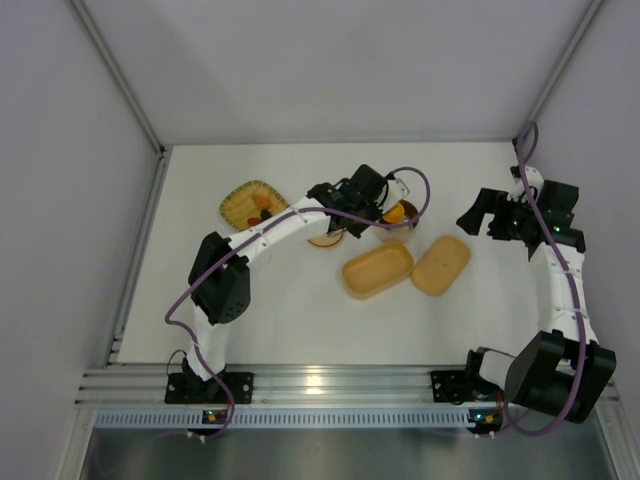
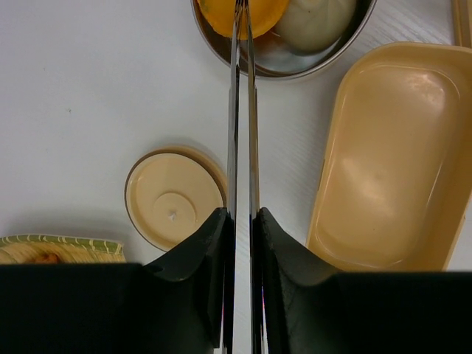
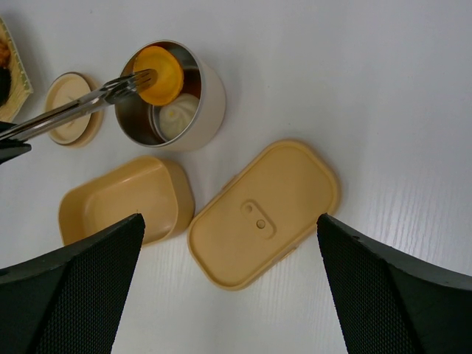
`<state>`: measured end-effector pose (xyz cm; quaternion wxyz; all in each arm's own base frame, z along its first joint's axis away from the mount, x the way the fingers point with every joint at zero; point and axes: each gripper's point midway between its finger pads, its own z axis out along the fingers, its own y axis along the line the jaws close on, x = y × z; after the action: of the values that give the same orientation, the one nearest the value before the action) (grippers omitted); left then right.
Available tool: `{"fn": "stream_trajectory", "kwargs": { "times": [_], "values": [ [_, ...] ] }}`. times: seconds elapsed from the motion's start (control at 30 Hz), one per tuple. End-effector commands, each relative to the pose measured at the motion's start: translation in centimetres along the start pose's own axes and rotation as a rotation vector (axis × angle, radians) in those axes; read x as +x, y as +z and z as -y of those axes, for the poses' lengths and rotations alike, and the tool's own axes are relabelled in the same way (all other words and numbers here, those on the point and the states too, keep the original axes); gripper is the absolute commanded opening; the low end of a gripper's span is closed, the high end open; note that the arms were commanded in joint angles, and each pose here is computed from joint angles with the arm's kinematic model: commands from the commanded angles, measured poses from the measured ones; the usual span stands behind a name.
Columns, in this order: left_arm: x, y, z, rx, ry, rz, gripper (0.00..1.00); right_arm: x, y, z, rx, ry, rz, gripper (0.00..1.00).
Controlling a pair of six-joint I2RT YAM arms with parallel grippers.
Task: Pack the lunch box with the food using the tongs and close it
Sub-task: Place the fake food in the packing box.
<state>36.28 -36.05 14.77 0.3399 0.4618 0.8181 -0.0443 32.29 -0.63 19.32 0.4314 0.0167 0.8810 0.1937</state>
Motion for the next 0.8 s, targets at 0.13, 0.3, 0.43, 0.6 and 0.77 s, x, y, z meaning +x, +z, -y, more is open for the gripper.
{"fn": "stream_trajectory", "kwargs": {
  "times": [0.13,0.3,0.43,0.6,0.77],
  "values": [
    [-2.4,-1.8,0.1,0.044,-0.03,0.076,0.29,-1.5,-0.3,0.3,0.002,-0.028,0.059,0.99],
    [-5.7,-5.3,-0.8,0.04,-0.059,0.185,0.33,-1.6,-0.4,0.2,0.001,-0.028,0.06,0.99],
    [-8.0,-10.1,-2.9,0.058,-0.14,0.291,0.35,-1.8,-0.4,0.1,-0.004,-0.027,0.064,0.99],
    [-4.5,-13.0,-8.2,0.13,-0.319,0.284,0.38,-2.0,-0.6,0.0,-0.005,-0.034,0.065,0.99],
    [5.4,-13.8,-14.5,0.049,-0.514,0.193,0.41,-1.8,-0.3,0.0,-0.014,-0.03,0.055,0.99]
  ]
}}
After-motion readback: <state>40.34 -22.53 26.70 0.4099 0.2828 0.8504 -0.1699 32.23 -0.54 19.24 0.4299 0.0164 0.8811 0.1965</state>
